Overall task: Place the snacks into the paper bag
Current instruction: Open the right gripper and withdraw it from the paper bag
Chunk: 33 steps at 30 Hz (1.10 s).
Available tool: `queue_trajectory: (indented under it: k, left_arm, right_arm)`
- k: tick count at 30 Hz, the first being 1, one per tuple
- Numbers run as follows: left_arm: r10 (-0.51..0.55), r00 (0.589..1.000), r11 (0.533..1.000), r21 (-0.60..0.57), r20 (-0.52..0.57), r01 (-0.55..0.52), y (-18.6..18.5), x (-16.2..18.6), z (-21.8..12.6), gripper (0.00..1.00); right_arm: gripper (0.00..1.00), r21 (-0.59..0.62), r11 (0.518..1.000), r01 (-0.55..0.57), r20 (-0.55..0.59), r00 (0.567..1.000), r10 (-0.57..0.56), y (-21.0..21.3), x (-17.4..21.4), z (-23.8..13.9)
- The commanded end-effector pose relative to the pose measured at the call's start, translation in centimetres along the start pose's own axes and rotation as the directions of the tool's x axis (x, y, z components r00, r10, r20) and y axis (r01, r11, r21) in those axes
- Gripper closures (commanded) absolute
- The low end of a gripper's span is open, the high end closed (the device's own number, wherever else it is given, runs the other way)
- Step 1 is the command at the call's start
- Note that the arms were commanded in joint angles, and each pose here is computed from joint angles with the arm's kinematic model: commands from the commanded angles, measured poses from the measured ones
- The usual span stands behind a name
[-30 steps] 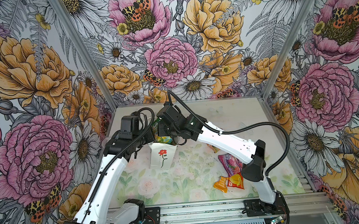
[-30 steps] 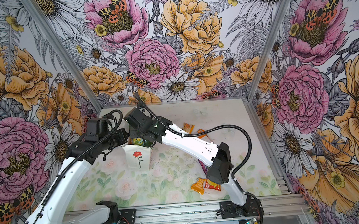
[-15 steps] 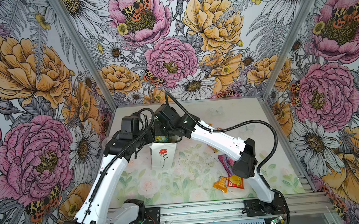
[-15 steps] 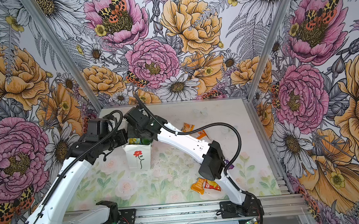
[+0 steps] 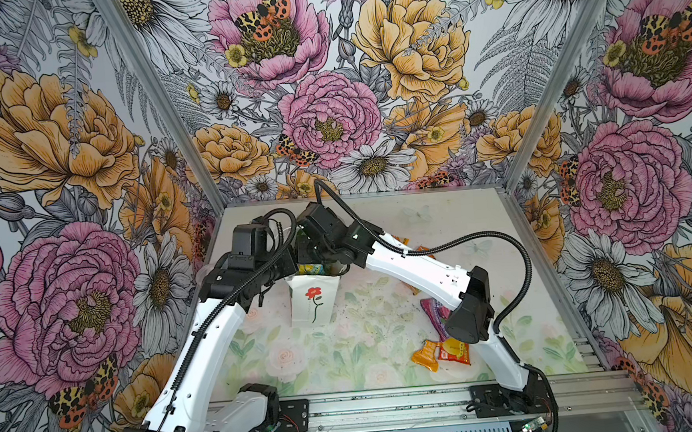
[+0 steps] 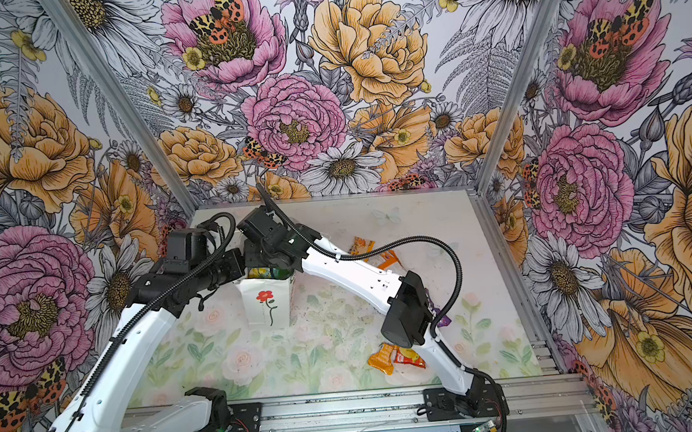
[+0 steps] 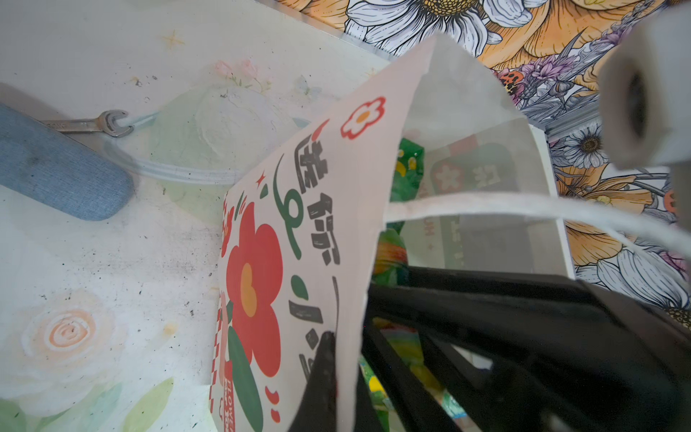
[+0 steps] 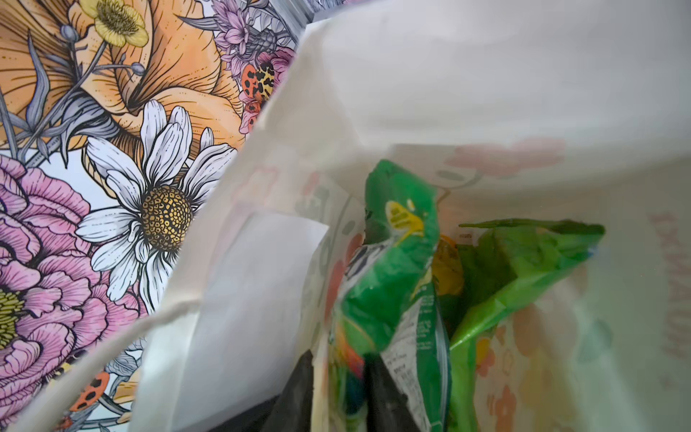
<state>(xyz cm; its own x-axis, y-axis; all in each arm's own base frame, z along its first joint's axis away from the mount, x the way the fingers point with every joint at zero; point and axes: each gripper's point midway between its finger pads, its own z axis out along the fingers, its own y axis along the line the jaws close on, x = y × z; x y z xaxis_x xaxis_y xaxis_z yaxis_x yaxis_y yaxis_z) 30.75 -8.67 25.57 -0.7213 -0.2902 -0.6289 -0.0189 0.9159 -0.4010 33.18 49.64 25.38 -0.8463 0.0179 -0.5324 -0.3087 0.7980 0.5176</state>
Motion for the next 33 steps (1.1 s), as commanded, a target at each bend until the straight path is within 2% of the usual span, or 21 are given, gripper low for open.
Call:
queue_trajectory:
  k: [1,4,7,11,18,21,25,29,33]
  left_arm:
    - [0.020,0.991,0.996,0.088,0.134,-0.032,-1.9,-3.1,-1.5,1.00]
    - [0.016,0.991,0.996,0.086,0.134,-0.027,-1.8,-3.1,-1.4,1.00]
    - [0.014,0.991,0.996,0.083,0.131,-0.025,-1.7,-3.1,-1.3,1.00]
    - [0.008,0.992,0.997,0.075,0.130,-0.018,-1.4,-3.2,-1.2,1.00]
    - [0.003,0.992,0.998,0.067,0.127,-0.011,-1.2,-3.2,-1.0,1.00]
    - [-0.003,0.991,0.998,0.062,0.132,-0.005,-0.9,-3.4,-1.0,1.00]
    - [-0.010,0.992,0.998,0.056,0.128,0.003,-0.6,-3.4,-0.8,1.00]
    - [-0.010,0.992,0.998,0.059,0.127,0.003,-0.7,-3.4,-0.8,1.00]
    - [-0.009,0.991,0.999,0.052,0.131,0.002,-0.6,-3.4,-0.8,1.00]
  right_arm:
    - [0.59,-0.097,0.993,0.066,0.076,0.995,-0.058,2.1,-3.3,-4.6]
    - [0.53,-0.150,0.986,0.078,0.072,0.995,-0.067,2.1,-4.5,-6.4]
    - [0.45,-0.149,0.981,0.127,0.119,0.987,-0.110,2.3,-5.4,-8.9]
    - [0.43,-0.104,0.980,0.168,0.199,0.969,-0.145,1.2,-7.1,-12.8]
    - [0.43,0.064,0.988,0.143,0.312,0.937,-0.156,-5.3,-8.7,-19.9]
    - [0.43,0.154,0.982,0.108,0.345,0.926,-0.156,-8.9,-8.1,-22.6]
    - [0.42,0.266,0.964,0.000,0.376,0.921,-0.103,-15.5,-7.0,-25.3]
    - [0.40,0.313,0.945,-0.096,0.375,0.927,-0.030,-20.8,-5.1,-26.6]
    - [0.40,0.316,0.925,-0.212,0.343,0.934,0.097,-25.8,-2.6,-26.5]
